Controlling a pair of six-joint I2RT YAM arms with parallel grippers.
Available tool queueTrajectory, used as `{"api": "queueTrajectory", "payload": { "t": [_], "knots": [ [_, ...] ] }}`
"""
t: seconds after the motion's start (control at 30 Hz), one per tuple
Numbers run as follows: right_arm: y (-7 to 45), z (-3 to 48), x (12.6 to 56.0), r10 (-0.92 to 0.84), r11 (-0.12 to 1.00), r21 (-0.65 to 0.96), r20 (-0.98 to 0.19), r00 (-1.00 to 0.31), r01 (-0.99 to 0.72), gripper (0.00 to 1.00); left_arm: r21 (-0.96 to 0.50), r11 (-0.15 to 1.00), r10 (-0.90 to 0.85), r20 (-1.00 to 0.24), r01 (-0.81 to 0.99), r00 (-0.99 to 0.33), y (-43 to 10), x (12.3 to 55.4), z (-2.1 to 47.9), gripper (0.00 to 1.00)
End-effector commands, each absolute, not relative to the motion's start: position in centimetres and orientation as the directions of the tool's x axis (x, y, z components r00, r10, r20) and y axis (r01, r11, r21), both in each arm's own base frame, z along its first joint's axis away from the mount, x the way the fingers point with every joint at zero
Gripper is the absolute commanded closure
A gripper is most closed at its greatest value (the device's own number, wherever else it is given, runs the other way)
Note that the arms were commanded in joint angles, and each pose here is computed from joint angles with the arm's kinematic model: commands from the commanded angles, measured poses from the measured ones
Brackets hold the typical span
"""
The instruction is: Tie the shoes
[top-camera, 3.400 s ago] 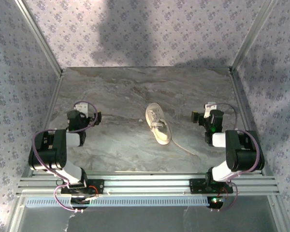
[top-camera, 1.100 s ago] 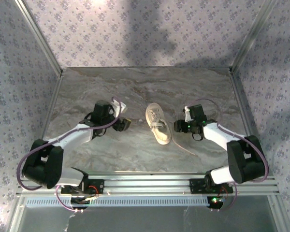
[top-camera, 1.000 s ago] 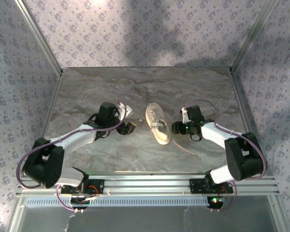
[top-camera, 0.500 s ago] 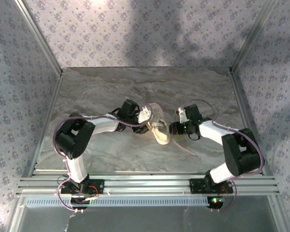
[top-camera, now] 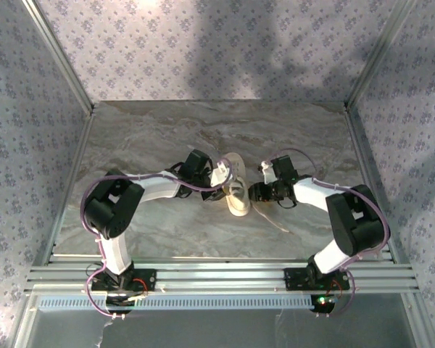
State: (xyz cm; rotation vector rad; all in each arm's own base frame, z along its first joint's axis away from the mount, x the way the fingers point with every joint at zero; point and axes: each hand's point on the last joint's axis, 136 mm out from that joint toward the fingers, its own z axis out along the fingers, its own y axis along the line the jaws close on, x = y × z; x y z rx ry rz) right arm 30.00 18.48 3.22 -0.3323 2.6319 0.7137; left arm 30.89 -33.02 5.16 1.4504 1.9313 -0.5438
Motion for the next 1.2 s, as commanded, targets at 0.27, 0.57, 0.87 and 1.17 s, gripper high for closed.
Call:
{"api": "queueTrajectory", "payload": {
  "t": [0.27, 0.57, 0.87, 1.17],
  "knots": [
    [23.5, 3.1, 28.8, -0.225, 0.769, 0.479, -0.418, -0.880, -0.424, 0.56, 0.035, 0.555, 0.600, -0.708, 0.831, -0.372, -26.5, 31.5, 9.0, 1.00],
    [21.9, 3.8, 29.2, -0.180, 0.796, 0.456, -0.449, -0.875, -0.398, 0.53, -0.025, 0.708, 0.449, -0.755, 0.706, -0.478, -21.3, 30.2, 12.2, 1.00],
    [16.1, 3.1, 26.6, -0.210, 0.923, 0.230, -0.368, -0.906, -0.308, 0.35, -0.088, 0.829, 0.315, -0.742, 0.552, -0.592, -17.0, 30.4, 12.7, 1.00],
    [18.3, 5.1, 23.2, -0.295, 0.886, 0.234, -0.383, -0.876, -0.401, 0.30, -0.126, 0.878, 0.229, -0.735, 0.461, -0.638, -15.4, 30.9, 13.7, 1.00]
  ]
}}
